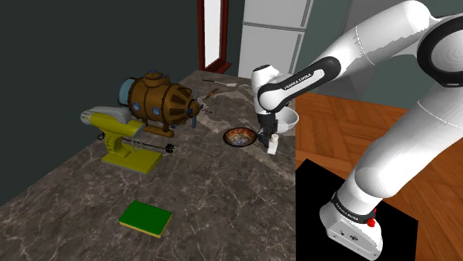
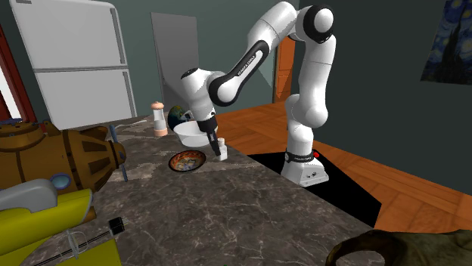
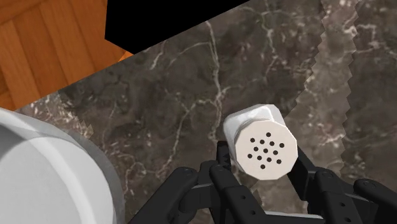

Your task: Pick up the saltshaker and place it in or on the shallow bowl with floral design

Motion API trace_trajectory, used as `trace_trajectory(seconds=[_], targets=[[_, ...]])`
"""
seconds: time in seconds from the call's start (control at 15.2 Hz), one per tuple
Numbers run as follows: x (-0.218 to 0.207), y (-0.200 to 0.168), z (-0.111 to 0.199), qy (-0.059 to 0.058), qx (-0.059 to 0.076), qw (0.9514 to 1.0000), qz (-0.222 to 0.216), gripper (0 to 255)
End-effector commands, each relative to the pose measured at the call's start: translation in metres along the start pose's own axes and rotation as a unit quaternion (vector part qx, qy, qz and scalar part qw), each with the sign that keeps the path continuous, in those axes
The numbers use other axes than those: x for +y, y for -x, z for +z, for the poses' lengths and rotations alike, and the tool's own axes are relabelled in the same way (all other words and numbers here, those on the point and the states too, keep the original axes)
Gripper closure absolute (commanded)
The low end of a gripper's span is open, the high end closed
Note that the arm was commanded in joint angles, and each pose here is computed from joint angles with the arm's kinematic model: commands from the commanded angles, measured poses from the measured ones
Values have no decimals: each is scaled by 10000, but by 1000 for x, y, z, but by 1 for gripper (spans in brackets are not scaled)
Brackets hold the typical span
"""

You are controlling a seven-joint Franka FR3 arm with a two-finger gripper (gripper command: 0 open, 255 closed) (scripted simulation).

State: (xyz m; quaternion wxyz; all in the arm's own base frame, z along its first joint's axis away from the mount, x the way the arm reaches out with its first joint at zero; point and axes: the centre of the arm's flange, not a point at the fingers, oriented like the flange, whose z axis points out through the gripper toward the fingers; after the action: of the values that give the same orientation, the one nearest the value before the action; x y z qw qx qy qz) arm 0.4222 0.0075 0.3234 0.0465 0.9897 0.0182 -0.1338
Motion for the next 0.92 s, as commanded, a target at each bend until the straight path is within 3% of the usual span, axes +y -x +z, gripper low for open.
trace_trajectory(seconds=[0.0, 0.4, 0.86], targets=[[0, 0, 0, 0, -2, 10000, 1, 255], [0, 0, 0, 0, -2, 10000, 1, 255], [3, 10, -35, 0, -2, 10000, 1, 255]])
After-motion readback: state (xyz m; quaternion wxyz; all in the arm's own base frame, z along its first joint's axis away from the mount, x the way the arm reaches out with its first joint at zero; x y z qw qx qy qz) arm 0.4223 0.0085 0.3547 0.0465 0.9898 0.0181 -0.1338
